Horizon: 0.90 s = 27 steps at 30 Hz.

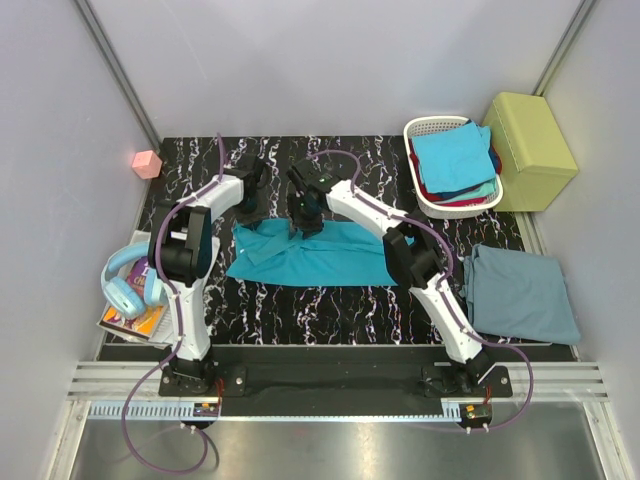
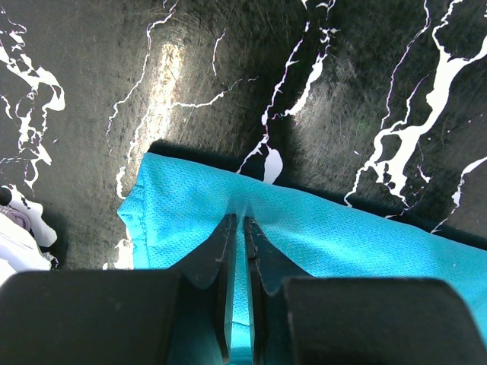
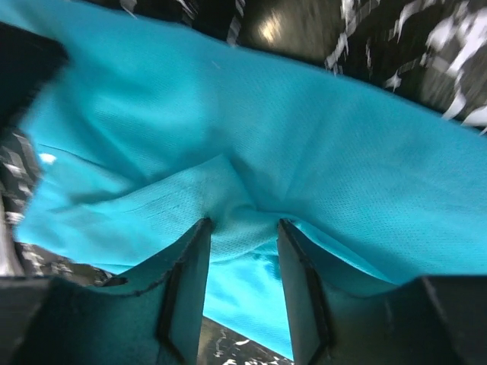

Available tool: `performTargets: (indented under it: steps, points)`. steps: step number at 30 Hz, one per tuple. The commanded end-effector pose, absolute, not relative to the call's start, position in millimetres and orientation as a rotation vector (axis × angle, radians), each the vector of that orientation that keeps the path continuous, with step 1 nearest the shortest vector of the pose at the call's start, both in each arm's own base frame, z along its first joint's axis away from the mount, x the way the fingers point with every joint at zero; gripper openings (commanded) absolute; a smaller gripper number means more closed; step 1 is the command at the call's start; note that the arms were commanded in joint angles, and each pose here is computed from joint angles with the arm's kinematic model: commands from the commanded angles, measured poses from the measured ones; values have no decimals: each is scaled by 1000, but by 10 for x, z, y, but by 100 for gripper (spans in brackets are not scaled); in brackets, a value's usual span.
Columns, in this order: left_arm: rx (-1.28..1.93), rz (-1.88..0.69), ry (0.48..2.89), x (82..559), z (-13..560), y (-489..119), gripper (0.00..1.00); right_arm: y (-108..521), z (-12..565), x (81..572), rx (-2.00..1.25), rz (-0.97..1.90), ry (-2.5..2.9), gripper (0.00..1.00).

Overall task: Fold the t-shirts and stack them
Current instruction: Fold the other side of the tshirt into a rectangle

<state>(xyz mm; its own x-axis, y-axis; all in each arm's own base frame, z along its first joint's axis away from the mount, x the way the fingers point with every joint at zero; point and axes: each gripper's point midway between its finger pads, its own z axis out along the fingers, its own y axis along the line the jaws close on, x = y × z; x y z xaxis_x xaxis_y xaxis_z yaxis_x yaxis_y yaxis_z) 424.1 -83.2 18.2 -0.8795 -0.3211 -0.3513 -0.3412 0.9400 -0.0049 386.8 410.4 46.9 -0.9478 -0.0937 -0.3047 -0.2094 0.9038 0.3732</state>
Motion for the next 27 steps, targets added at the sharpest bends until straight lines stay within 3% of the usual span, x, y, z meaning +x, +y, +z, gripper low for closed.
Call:
performTargets:
  steps: [1, 12, 22, 27]
  points:
    - [-484, 65, 2779, 4173, 72, -864, 12, 4190, 664, 3659, -275, 665, 2778, 46]
    - [-487, 68, 2777, 4185, 66, -861, 12, 4218, 998, 3184, -347, 694, 2732, 43]
    - [-485, 67, 2775, 4191, 76, -862, 12, 4266, 1447, 3378, -373, 661, 2619, 47]
    - [-487, 66, 2778, 4177, 70, -862, 12, 4160, 1397, 3594, -383, 559, 2600, 47]
